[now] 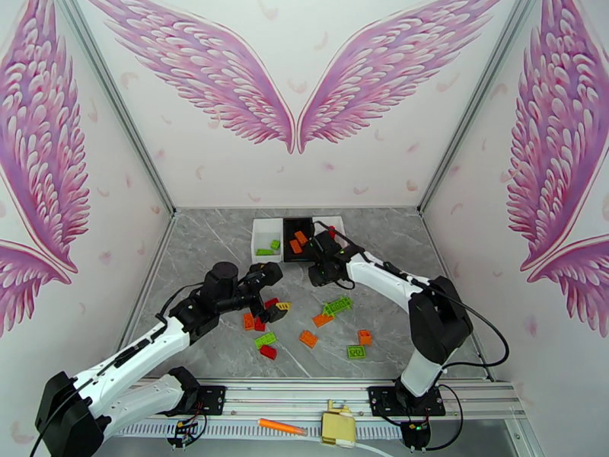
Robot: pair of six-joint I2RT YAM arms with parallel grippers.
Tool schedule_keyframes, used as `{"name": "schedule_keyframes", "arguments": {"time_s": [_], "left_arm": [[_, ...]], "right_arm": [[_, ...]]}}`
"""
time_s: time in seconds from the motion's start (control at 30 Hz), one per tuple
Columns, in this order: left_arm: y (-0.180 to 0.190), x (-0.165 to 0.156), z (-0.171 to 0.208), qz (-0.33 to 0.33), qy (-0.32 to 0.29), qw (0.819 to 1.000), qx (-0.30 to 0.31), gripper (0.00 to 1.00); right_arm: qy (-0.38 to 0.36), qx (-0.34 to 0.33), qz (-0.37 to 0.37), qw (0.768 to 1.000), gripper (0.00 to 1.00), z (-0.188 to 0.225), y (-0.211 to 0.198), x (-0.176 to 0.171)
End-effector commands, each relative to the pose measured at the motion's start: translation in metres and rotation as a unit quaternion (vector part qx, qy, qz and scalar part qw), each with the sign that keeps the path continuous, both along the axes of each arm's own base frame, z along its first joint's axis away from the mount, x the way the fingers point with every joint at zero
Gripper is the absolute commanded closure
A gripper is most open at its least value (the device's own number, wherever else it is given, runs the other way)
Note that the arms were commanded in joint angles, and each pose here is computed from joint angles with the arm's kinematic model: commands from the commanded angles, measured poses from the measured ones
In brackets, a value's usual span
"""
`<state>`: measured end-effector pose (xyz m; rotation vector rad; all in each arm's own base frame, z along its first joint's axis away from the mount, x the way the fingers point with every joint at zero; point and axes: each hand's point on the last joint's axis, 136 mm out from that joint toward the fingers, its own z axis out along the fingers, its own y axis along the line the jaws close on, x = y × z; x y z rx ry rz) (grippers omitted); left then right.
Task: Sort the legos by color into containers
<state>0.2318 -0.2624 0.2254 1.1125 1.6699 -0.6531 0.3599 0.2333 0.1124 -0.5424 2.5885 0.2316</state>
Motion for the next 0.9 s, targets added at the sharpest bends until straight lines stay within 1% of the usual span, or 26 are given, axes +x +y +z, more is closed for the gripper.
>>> {"name": "schedule_keyframes", "arguments": {"time_s": [0.0,0.13,0.2,0.43,0.7,0.87], "left_arm": [[0.012,0.002,0.001,0.037,-0.003,0.999,-0.008,0.01],[0.034,0.009,0.002,0.104,-0.017,0.994,-0.011,0.01],[0.045,0.01,0.001,0.131,-0.022,0.991,-0.006,0.01],[0.062,0.004,-0.004,0.159,-0.015,0.987,0.006,0.01],[0.066,0.004,-0.01,0.175,-0.003,0.985,0.007,0.01],[0.071,0.008,-0.013,0.191,-0.004,0.982,0.01,0.01]], "right_arm": [[-0.087,0.099,0.015,0.991,0.67,0.047,0.033,0.027],[-0.156,0.159,0.021,0.975,0.68,0.08,0.06,0.051],[-0.178,0.189,0.014,0.966,0.68,0.089,0.071,0.066],[-0.209,0.234,0.003,0.949,0.68,0.093,0.109,0.113],[-0.19,0.227,-0.025,0.955,0.68,0.053,0.141,0.163],[-0.183,0.211,-0.046,0.959,0.67,0.029,0.149,0.186]]}}
